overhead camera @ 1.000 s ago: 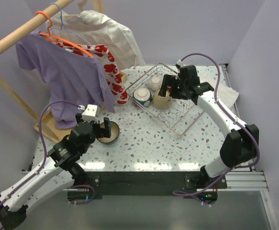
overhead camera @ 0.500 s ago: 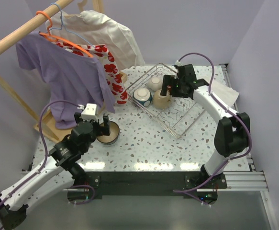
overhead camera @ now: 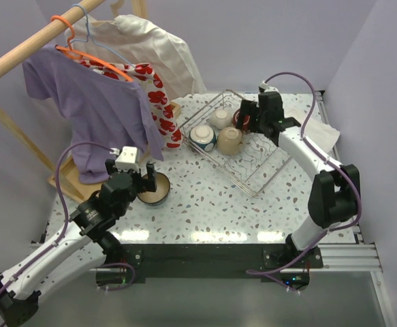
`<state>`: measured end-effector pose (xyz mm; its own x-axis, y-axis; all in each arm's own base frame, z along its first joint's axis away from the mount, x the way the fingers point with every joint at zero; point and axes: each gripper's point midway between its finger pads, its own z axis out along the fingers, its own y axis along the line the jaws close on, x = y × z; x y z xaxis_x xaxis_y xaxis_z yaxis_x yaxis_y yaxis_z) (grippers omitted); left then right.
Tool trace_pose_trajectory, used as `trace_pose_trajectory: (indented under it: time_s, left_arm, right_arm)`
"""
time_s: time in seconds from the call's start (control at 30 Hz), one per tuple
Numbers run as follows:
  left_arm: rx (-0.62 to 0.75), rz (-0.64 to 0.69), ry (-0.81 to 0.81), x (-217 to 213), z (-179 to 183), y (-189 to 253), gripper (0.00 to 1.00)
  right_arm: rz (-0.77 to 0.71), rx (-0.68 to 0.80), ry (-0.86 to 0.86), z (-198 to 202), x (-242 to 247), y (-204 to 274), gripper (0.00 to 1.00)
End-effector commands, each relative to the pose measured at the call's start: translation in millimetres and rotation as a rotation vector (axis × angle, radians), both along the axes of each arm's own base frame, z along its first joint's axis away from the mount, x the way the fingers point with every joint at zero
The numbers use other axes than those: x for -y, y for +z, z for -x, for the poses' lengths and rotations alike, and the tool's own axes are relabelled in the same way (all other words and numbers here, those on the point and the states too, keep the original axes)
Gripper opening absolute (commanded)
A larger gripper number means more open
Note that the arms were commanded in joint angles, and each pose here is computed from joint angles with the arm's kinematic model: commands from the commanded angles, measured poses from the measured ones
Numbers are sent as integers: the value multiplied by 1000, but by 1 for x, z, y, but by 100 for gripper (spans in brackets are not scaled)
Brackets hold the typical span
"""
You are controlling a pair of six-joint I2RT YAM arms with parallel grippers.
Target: Unload the bowls from the dish rack
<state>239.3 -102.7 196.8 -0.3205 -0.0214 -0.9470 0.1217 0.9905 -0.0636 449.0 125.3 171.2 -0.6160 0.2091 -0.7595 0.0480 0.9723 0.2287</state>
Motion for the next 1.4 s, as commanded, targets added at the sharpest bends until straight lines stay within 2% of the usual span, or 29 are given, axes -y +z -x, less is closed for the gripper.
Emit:
trace_pose_trajectory:
  time_s: [0.0,0.2,0.5,0.83,1.37]
  left_arm:
    - [51,19,4,0,-5,16,100]
    - [38,3,-7,2,-6,12,100]
    - [24,-9,-27,7,-7,8,99]
    - [24,-7,-39,9,-7,8,99]
    - [19,-11,-75,16,-7,6,99]
  right_arm:
    - [-23,165,-72,-35,15,40,99]
    - [-68,164,-17,-59,16,32,99]
    - [-35,151,3,-76,25,18,99]
    - [-37,101,52,-80,27,-10,99]
    - [-67,115,86,-86,31,-32,99]
